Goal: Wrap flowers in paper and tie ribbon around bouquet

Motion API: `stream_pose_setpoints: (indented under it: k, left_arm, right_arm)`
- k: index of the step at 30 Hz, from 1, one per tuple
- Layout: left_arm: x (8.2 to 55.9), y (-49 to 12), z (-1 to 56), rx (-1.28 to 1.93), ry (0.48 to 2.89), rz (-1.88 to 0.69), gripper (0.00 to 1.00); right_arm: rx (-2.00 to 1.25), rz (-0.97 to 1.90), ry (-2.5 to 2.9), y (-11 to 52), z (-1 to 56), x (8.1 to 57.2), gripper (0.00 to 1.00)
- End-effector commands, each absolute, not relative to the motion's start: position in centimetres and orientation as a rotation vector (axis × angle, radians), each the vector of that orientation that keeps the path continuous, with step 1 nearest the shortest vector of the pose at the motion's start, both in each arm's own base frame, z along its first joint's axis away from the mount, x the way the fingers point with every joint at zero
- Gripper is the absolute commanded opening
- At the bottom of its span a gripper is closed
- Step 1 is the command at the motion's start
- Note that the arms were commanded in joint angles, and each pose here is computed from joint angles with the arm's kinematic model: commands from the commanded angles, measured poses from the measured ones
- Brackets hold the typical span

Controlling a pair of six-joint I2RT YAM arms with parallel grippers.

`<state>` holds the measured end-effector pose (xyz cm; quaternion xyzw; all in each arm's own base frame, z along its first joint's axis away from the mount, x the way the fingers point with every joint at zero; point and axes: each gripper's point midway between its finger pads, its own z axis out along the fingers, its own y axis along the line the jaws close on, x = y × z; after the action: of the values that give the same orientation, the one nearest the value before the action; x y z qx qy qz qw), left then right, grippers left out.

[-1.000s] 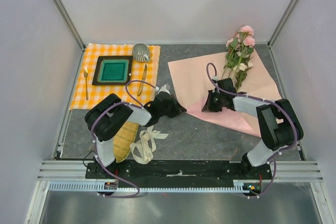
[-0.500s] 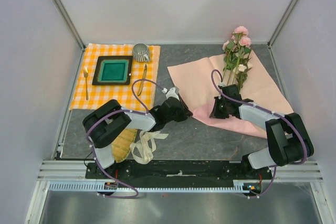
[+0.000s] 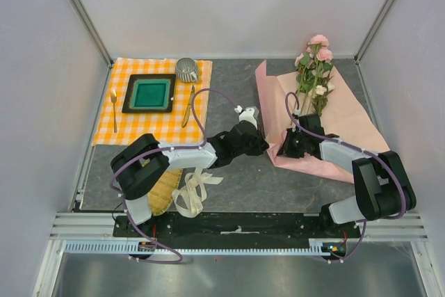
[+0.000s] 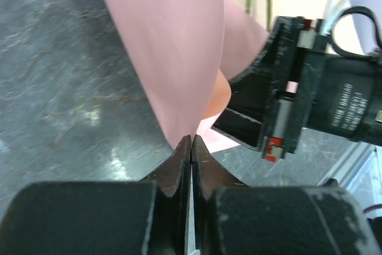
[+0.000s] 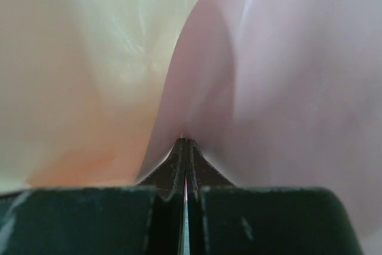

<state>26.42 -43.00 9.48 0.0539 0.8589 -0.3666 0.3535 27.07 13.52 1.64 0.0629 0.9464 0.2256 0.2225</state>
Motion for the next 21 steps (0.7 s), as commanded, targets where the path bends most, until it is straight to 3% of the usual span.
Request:
stream_pose_setpoints:
  k: [1, 4, 9, 10, 14, 21]
  left_arm:
    - [27.9, -39.8, 10.1, -0.012, 2.267, -0.872, 0.18]
    - [28.4, -37.8, 8.9, -0.110, 2.314, -0.943, 0.43]
    - [29.9, -35.0, 7.4, -0.223, 2.408, -1.061, 0.63]
    - [30.5, -35.0, 7.9, -0.232, 2.412, -1.074, 0.78]
    - [32.6, -33.5, 5.7, -0.285, 2.547, -1.016, 0.79]
    - [36.9, -32.1, 3.9, -0.409, 2.547, -0.955, 0.81]
  right_arm:
    - [0.140, 0.635, 2.645, 13.7, 1.0, 26.3, 0.00]
    - [0.101, 0.638, 2.648, 13.8, 1.1, 26.3, 0.00]
    - [0.070, 0.619, 2.647, 13.7, 1.2, 26.8, 0.00]
    - [0.064, 0.612, 2.651, 13.6, 1.1, 26.8, 0.00]
    - [0.032, 0.590, 2.653, 13.5, 0.9, 27.3, 0.00]
    - [-0.004, 0.581, 2.656, 13.6, 1.5, 28.4, 0.00]
